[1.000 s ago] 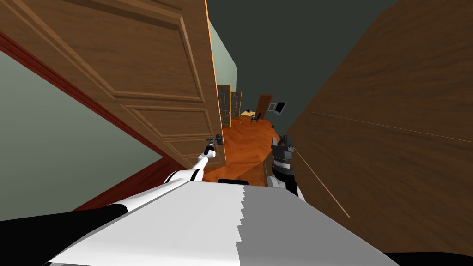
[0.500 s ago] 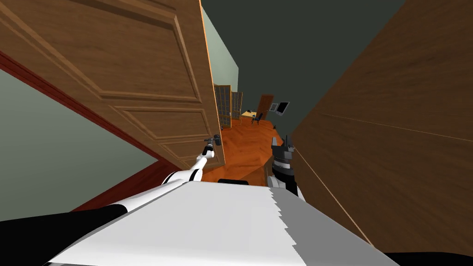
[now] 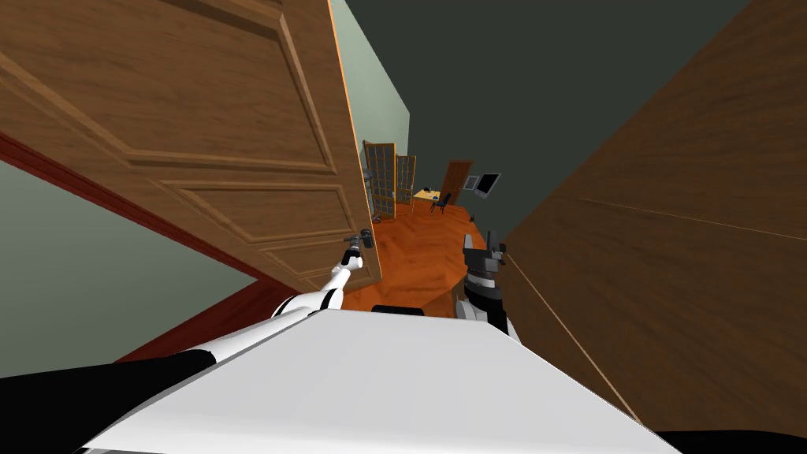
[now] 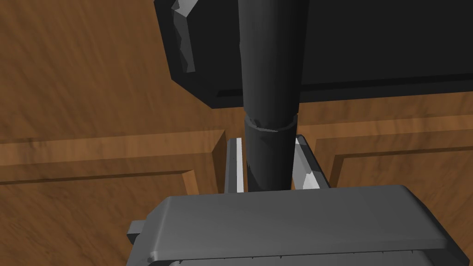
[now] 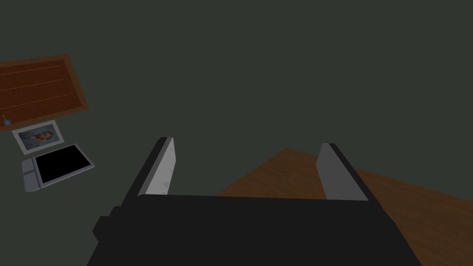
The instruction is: Push the door open
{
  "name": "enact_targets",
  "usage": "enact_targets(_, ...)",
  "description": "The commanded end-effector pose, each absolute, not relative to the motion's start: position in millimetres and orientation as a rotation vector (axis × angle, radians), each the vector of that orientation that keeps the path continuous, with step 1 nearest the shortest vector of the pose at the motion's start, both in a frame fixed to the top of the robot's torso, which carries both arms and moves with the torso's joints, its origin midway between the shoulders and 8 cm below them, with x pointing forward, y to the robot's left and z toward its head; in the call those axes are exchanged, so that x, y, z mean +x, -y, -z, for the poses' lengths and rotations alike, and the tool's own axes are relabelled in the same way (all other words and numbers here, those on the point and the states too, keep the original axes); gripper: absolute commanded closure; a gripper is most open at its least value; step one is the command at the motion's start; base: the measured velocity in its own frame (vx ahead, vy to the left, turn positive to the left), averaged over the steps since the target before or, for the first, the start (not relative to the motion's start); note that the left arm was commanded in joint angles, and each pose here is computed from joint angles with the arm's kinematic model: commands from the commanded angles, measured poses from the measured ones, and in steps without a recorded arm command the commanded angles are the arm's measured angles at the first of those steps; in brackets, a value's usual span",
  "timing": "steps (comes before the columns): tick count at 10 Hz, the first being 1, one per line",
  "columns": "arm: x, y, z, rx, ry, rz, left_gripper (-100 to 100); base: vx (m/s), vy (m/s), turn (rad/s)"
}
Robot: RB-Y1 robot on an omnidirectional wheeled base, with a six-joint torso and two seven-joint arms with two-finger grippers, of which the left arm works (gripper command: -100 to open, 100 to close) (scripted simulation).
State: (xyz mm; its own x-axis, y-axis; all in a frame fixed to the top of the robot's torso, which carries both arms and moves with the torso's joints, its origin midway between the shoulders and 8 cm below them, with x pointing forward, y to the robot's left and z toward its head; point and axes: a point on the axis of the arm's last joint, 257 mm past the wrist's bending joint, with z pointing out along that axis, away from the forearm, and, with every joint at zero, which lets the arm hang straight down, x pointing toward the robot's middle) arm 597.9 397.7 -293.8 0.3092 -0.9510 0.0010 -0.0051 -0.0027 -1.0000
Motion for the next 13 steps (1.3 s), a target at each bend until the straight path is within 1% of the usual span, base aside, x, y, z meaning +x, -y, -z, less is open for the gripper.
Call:
enact_targets(1, 598.0, -403.7, 293.4, -1.347, -0.968, 0.966, 100, 0.117, -0.049, 0.036)
enact_targets(5, 590.9, -426.6, 292.6, -1.361, -0.935, 0.934, 100, 0.15, -0.065, 0.049)
enact_targets(6, 588.9, -424.2, 298.8, -1.368, -0.945, 0.933, 100, 0.079, -0.024, 0.039)
enact_targets(7, 585.6, -436.3, 296.6, -1.372, -0.926, 0.918, 100, 0.114, -0.034, 0.042)
enact_targets(13, 570.0, -477.6, 294.6, -1.397, -0.861, 0.858, 100, 0.205, -0.041, 0.053)
